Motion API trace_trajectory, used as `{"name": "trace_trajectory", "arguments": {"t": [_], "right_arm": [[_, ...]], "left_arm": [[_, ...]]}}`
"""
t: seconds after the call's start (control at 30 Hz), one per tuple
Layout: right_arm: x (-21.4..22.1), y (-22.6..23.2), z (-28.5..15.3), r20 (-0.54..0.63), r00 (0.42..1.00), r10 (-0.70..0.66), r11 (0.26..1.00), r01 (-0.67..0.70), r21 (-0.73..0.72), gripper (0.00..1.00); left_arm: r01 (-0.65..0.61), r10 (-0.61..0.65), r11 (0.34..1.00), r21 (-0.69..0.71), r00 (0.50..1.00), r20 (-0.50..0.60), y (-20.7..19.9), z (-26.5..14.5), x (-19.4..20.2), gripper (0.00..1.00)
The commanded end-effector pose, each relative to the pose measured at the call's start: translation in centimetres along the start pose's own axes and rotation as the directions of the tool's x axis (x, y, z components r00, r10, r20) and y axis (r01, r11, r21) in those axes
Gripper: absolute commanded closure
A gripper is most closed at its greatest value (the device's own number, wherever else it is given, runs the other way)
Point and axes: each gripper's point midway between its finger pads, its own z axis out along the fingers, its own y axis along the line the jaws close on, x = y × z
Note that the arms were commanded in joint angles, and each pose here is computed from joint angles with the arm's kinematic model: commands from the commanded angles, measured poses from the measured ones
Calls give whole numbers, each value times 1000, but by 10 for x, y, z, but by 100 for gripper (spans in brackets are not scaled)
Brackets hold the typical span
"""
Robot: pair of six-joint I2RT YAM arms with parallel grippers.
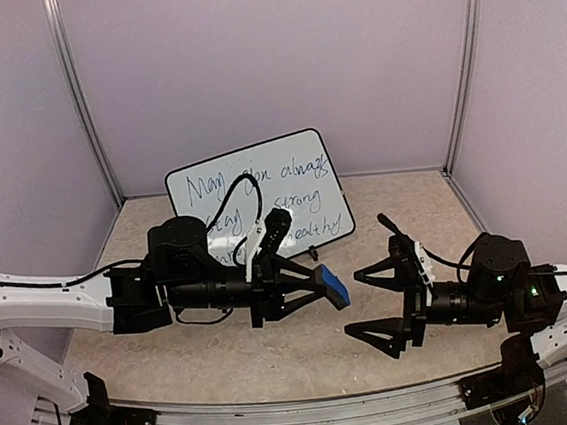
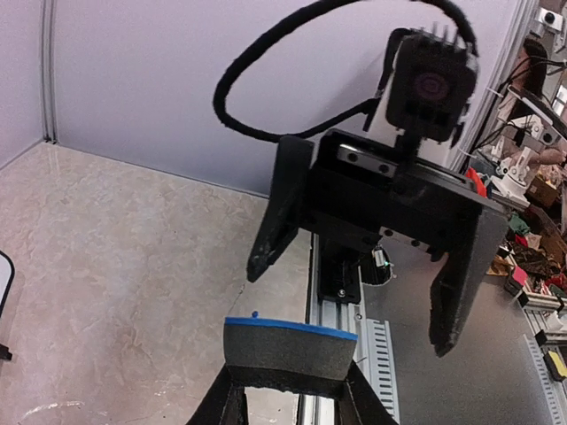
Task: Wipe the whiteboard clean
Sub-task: Pass from the left arm to the right
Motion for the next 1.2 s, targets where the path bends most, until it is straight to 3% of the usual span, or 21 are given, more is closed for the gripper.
{"name": "trace_trajectory", "arguments": {"t": [0.0,0.17,0.57,1.17], "right_arm": [[-12,1,2,3,995,95,993,-94,-77,4],[-9,-5,8,-15,989,147,984,-147,-102,7],[-23,13,22,-5,995,98,972,-97,-212,13],[-22,14,31,4,998,69,972,-66,-224,33]], "left_arm": [[-99,94,989,114,994,47,-31,-16,-12,73],[-130,121,979,156,990,67,-43,-27,-15,73],[-109,107,986,127,994,27,-36,-22,-6,73],[-101,101,985,140,995,10,-36,-18,2,73]]}}
